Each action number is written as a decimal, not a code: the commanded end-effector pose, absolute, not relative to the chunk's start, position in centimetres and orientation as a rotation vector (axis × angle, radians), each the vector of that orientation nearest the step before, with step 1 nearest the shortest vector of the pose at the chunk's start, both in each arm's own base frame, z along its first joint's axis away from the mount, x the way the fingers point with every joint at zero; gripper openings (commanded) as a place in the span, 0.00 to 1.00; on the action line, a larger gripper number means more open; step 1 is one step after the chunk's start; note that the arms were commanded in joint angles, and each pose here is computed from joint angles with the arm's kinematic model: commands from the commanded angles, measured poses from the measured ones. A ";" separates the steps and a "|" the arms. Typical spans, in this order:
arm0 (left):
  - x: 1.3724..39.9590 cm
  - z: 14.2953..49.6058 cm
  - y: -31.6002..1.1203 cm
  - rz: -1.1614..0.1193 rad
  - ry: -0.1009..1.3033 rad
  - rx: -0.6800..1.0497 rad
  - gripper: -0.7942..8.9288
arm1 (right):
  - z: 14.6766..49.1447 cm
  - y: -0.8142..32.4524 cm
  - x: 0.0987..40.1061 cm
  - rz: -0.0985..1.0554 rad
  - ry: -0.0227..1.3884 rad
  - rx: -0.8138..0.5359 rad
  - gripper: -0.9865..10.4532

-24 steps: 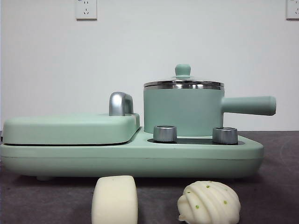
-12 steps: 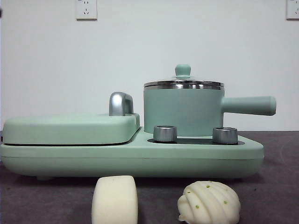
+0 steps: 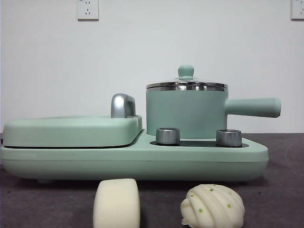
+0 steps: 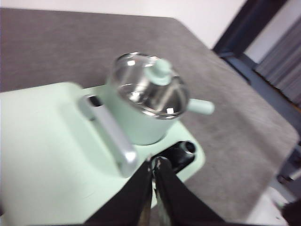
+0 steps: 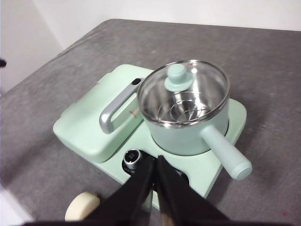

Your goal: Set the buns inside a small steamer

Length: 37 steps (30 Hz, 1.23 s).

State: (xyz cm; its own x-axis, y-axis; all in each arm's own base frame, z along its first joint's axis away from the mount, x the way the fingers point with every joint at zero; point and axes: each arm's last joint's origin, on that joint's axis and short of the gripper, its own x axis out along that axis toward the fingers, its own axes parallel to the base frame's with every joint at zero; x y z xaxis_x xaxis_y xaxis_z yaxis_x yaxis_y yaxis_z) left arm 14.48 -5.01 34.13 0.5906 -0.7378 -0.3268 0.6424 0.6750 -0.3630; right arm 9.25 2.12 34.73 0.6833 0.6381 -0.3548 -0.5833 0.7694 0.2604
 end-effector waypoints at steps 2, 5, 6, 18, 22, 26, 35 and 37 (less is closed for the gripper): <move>14.5 35.2 -5.3 -0.849 0.419 -0.185 0.10 | 35.2 2.2 9.2 0.701 0.419 0.098 0.10; 14.6 35.3 -5.3 -0.849 0.409 -0.183 0.16 | 35.2 2.2 9.2 0.701 0.420 0.098 0.13; 14.6 35.3 -5.3 -0.849 0.410 -0.183 0.21 | 35.2 2.2 9.2 0.701 0.420 0.098 0.16; 15.0 35.3 -5.4 -0.839 0.432 -0.238 0.56 | 35.3 2.2 9.2 0.694 0.407 0.093 0.48; 16.0 34.9 -5.8 -0.838 0.476 -0.258 0.56 | 35.4 2.2 9.3 0.695 0.394 0.089 0.48; 17.7 34.9 -6.5 -0.844 0.526 -0.268 0.56 | 35.5 2.2 9.3 0.693 0.390 0.101 0.48; 23.2 36.9 -9.6 -0.845 0.693 -0.250 0.56 | 35.3 2.2 9.2 0.685 0.428 0.134 0.48; 24.5 37.3 -10.5 -0.840 0.735 -0.212 0.56 | 35.2 2.2 9.2 0.685 0.440 0.138 0.48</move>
